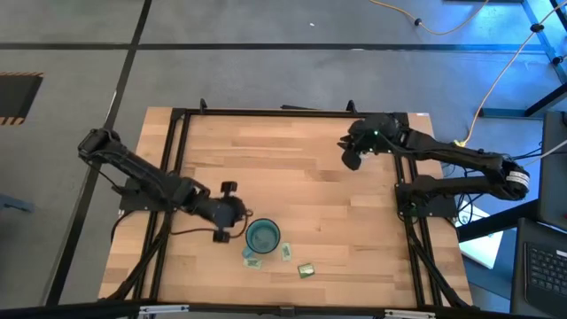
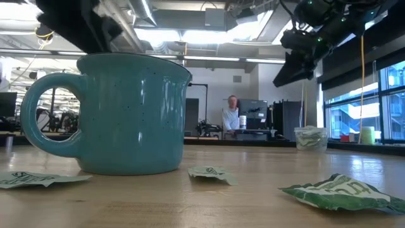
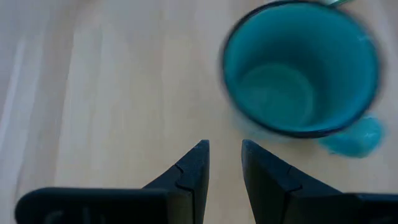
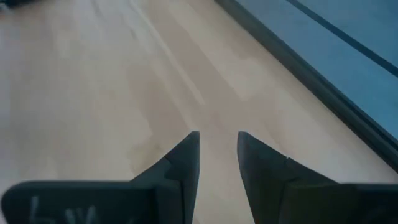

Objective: Pick and place items into bin
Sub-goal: Put the stevia packet into the transparent bin

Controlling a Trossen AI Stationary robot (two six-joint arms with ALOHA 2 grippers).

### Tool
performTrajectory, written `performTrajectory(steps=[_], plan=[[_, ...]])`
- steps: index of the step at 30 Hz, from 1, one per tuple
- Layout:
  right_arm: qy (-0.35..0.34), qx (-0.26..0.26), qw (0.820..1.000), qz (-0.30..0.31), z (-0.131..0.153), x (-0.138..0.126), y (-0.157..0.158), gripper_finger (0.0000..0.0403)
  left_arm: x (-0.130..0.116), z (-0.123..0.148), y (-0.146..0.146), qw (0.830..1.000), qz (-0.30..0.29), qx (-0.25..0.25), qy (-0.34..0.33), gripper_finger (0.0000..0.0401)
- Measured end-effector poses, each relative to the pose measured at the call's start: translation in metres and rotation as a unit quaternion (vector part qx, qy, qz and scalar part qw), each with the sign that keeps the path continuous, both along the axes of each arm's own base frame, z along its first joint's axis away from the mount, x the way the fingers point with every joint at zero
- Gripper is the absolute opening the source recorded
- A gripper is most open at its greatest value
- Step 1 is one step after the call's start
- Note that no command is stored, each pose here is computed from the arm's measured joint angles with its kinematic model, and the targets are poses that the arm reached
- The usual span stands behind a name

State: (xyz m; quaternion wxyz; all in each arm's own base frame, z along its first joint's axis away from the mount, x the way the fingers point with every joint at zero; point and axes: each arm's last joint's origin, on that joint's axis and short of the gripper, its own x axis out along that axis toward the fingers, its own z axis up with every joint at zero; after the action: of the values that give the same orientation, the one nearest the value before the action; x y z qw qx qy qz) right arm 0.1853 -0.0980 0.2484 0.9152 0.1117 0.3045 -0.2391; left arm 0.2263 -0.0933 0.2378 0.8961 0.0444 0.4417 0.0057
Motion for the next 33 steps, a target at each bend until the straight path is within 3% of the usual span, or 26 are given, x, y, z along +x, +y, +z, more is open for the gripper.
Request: performTrajectory(steps=[7, 16, 28, 33], plan=[[-0.02, -0.01, 0.999, 0.036, 0.0, 0.014, 0.01, 0.0112, -0.006, 0.01, -0.038, 0.994, -0.045, 0.017, -0.095, 0.0088], [-0.007, -0.016, 0.999, 0.047, -0.001, 0.014, 0.012, 0.0112, 0.0, 0.015, -0.076, 0.973, -0.111, 0.031, -0.2, 0.0088], [0.02, -0.008, 0.999, 0.039, -0.006, 0.01, 0.013, 0.0112, 0.023, -0.01, -0.128, 0.971, -0.162, 0.057, -0.169, 0.0088], [0.021, 0.004, 0.999, 0.031, -0.007, 0.01, 0.013, 0.0112, 0.027, -0.024, -0.153, 0.973, -0.181, 0.036, -0.141, 0.0088]])
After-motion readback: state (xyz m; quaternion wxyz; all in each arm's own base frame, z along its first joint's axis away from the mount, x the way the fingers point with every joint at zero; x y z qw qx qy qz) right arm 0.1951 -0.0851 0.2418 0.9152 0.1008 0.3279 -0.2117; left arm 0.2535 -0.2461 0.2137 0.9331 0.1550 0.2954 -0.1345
